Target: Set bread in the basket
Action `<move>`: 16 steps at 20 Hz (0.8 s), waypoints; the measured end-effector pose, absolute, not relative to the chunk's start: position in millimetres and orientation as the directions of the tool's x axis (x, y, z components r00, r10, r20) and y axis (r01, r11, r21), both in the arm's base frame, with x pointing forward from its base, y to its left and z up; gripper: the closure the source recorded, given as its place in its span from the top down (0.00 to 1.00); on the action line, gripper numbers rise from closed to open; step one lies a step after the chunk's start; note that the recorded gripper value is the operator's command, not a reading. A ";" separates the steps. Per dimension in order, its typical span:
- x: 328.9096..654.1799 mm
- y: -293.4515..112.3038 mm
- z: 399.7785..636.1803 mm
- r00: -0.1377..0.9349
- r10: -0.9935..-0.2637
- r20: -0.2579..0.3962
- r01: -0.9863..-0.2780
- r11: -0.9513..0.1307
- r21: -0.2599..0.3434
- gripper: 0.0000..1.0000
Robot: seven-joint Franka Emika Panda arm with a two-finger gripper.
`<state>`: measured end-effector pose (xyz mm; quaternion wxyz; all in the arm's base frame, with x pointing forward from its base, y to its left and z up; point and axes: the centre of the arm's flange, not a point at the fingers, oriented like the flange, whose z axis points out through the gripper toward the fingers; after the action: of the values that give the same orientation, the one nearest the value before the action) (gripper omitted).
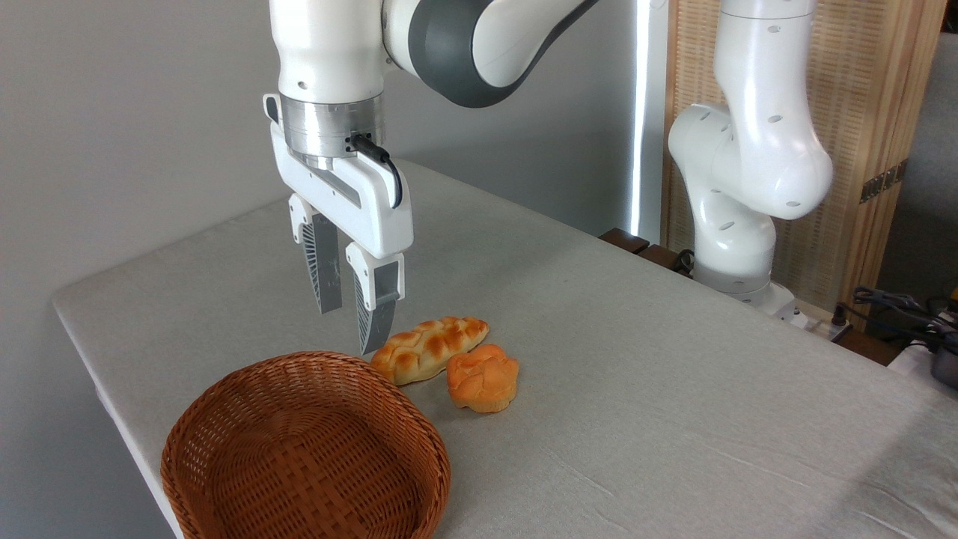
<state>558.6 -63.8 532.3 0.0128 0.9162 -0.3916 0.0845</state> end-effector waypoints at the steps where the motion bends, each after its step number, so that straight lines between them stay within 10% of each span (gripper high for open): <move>1: 557.2 -63.8 532.7 0.680 -0.717 0.153 -0.721 -0.692 -0.032 1.00; 16: 557.1 -63.8 532.6 0.681 -0.717 0.152 -0.721 -0.692 -0.031 1.00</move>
<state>557.1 -63.8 532.6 0.0156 0.9165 -0.3923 0.0764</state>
